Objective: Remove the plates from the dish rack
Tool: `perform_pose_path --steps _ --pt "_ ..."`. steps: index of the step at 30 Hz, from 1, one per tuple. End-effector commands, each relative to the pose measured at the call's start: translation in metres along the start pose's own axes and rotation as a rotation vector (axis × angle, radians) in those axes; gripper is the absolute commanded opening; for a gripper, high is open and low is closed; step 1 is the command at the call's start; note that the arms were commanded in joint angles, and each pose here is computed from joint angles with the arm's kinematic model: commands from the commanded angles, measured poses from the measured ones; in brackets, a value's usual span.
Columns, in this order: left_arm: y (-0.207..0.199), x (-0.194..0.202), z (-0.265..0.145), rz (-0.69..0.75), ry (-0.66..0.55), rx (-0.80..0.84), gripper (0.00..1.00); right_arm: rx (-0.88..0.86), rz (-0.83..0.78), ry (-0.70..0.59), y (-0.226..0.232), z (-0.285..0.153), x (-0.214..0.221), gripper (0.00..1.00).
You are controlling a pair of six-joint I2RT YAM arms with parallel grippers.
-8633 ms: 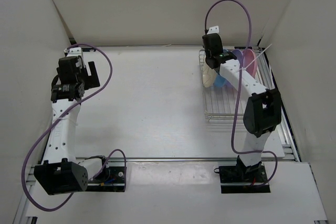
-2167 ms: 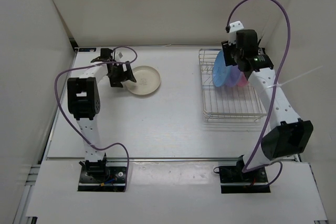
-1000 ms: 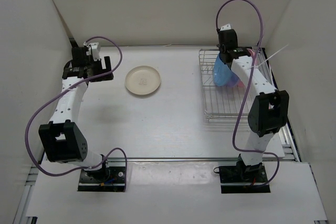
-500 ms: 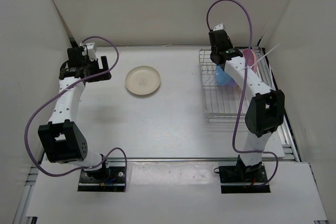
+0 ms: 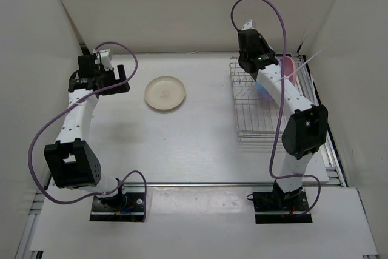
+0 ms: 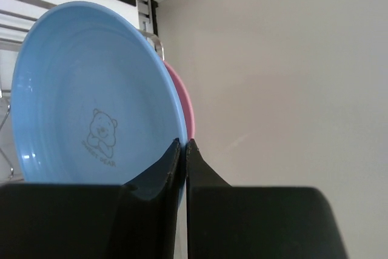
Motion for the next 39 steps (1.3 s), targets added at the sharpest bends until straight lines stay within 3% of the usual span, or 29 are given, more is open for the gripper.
perform_pose_path --steps 1,10,13,15,16,17,19,25,33,39 --pt "-0.01 -0.002 -0.011 -0.004 -0.014 0.058 1.0 0.105 0.105 -0.068 -0.05 -0.022 -0.017 0.0" --pt "-0.025 0.003 -0.01 0.011 -0.004 0.157 1.0 0.161 0.202 -0.143 -0.096 -0.061 -0.018 0.0" --pt "-0.044 0.007 -0.012 0.027 0.017 0.282 1.0 0.155 0.248 -0.183 -0.104 -0.075 -0.015 0.0" --pt "-0.062 0.011 -0.021 0.059 0.036 0.404 1.0 0.102 0.351 -0.261 -0.113 -0.093 -0.018 0.0" --pt "-0.082 0.012 -0.03 0.069 0.058 0.536 1.0 0.004 0.336 -0.28 -0.099 -0.099 -0.015 0.0" --pt "-0.096 0.013 -0.038 0.092 0.068 0.609 1.0 -0.168 0.388 -0.413 -0.081 -0.114 -0.036 0.0" --pt "-0.131 0.015 -0.058 0.145 0.106 0.798 1.0 -0.287 0.398 -0.486 -0.069 -0.131 -0.037 0.0" --pt "-0.217 0.022 -0.085 0.3 0.143 1.018 1.0 -0.435 0.343 -0.52 -0.027 -0.134 -0.039 0.0" --pt "-0.27 0.033 -0.06 0.313 0.219 1.041 1.0 -0.629 0.333 -0.639 -0.003 -0.159 -0.056 0.0" --pt "-0.277 0.035 -0.041 0.295 0.237 1.008 0.99 -0.713 0.302 -0.687 0.009 -0.173 -0.053 0.0"
Point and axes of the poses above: each gripper's point midway between its finger pads, its own z axis out along the fingers, its own y axis along the line the jaws close on, x = y × z, the point moved 1 cm from there along -z, back along the fingers, and after that the axes turned 14 degrees about -z, right-handed, at the moved point
